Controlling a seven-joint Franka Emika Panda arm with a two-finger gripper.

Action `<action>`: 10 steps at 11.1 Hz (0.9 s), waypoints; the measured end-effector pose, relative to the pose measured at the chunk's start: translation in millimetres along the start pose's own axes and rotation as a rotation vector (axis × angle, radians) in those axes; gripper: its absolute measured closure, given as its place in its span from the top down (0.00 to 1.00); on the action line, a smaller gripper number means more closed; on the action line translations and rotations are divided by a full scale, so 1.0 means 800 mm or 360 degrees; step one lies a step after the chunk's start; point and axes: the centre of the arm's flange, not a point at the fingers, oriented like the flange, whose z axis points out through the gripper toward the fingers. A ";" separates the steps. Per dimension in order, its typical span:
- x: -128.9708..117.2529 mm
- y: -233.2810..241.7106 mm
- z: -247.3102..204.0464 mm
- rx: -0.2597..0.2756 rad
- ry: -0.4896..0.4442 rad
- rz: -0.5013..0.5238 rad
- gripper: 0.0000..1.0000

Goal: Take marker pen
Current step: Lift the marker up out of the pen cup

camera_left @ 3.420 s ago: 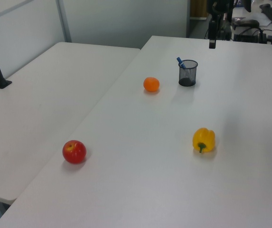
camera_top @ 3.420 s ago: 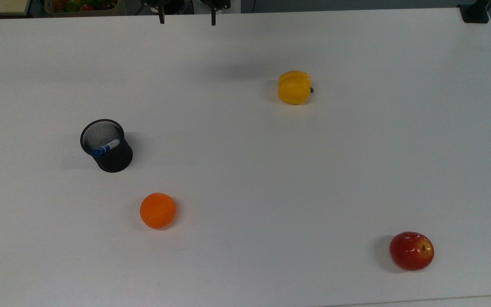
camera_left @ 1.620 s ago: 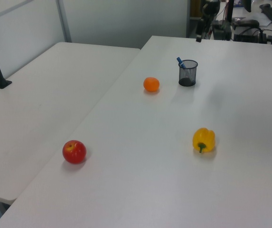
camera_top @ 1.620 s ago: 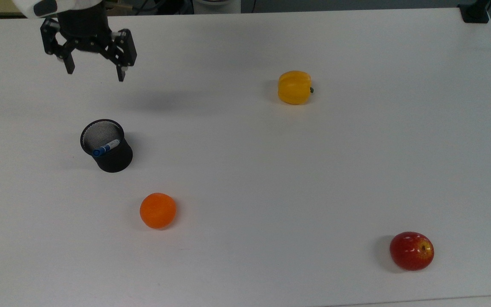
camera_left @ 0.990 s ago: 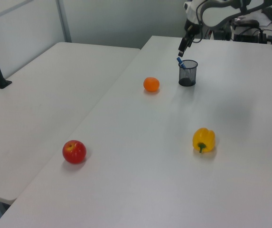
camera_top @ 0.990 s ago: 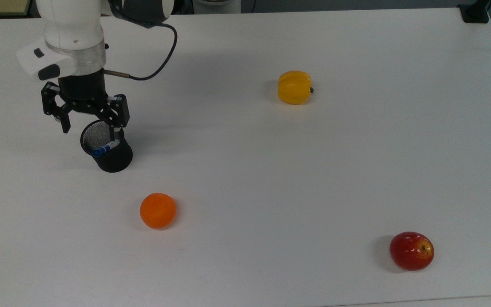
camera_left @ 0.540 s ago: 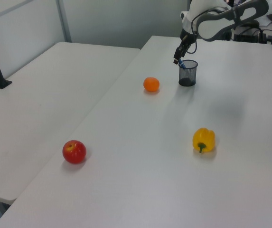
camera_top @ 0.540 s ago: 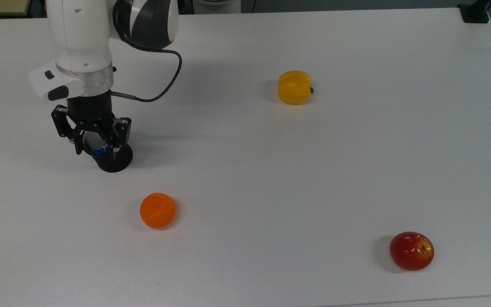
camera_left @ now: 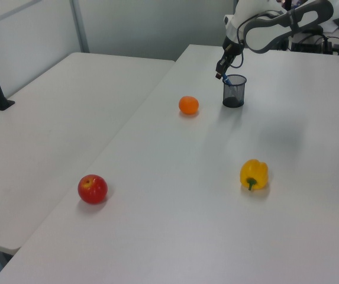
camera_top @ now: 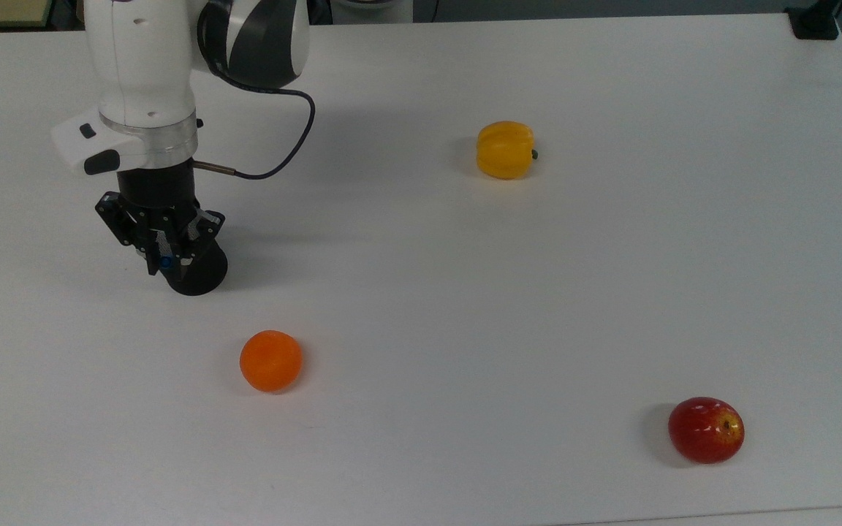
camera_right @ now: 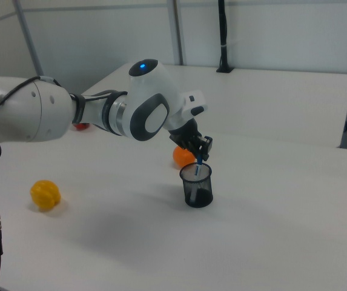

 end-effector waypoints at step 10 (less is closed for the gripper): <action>0.029 0.007 -0.067 -0.0011 0.0145 0.0014 0.18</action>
